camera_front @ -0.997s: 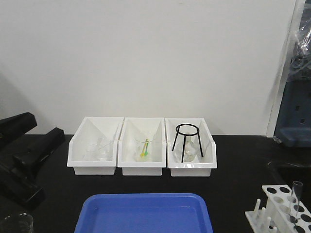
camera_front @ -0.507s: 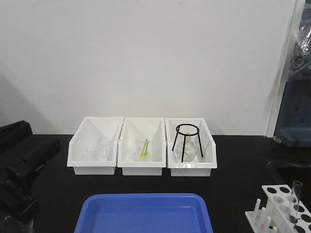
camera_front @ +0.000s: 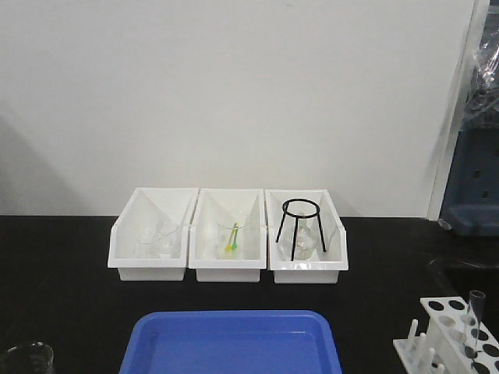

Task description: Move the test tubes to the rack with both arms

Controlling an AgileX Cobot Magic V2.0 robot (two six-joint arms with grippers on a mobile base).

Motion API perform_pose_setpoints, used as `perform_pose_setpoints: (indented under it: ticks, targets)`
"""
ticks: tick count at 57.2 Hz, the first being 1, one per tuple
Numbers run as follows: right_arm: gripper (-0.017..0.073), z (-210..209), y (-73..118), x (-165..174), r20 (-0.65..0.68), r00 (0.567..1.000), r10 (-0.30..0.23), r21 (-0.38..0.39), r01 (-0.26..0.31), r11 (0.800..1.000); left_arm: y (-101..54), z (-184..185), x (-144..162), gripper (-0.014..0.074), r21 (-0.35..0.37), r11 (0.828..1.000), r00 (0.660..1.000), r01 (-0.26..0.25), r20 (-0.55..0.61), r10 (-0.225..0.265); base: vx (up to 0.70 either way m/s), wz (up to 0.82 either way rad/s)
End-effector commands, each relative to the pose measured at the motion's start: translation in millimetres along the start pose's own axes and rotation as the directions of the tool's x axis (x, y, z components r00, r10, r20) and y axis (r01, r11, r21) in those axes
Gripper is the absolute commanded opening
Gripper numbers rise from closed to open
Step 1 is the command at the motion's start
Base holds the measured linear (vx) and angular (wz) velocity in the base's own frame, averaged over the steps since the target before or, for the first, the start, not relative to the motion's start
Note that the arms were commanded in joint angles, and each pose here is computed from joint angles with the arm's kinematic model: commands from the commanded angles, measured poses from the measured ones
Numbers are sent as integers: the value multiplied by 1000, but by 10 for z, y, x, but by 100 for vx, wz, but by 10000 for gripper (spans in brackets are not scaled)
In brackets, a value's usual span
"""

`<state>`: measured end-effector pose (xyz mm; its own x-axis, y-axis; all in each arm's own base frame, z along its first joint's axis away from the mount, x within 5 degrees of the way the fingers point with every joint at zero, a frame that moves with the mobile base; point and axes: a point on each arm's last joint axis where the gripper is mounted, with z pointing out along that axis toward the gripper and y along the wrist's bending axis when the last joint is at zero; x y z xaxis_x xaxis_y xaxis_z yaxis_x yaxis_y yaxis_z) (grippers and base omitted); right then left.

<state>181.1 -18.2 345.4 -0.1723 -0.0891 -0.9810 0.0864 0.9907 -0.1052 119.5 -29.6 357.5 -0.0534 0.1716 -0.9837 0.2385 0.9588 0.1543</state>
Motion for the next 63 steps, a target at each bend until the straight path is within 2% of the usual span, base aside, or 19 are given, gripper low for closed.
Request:
perform_pose_setpoints:
  ticks: [1,4,10,18,23,35,40,45,63]
  targets:
    - [440,-35,-22,-180,115,993,-13,11,12,1000,61,-153,-59,27,-49,993,994,-103,34,105,0,0]
    - [440,-35,-22,-180,115,993,-13,11,12,1000,85,-211,7,-7,-86,985,988,-149,38,153,0,0]
    - [440,-35,-22,-180,115,993,-13,11,12,1000,90,-317,215,-7,-149,979,984,-142,85,156,0,0]
    - [440,-35,-22,-180,115,993,-13,11,12,1000,53,-437,576,-6,-212,975,980,-73,164,109,0,0]
    - [440,-35,-22,-180,115,993,-13,11,12,1000,1,-491,851,-6,-222,974,977,-41,197,86,0,0]
    - [440,-35,-22,-180,115,993,-13,11,12,1000,-108,-567,1448,-6,-203,972,969,114,239,-63,0,0]
    - [440,-35,-22,-180,115,993,-13,11,12,1000,-106,-563,1519,-6,-213,967,982,138,154,-106,0,0]
    - [440,-35,-22,-180,115,993,-13,11,12,1000,-106,-552,1564,-6,-220,965,988,140,100,-120,0,0]
    - [440,-35,-22,-180,115,993,-13,11,12,1000,-109,-551,1578,-6,-218,966,988,143,86,-127,0,0]
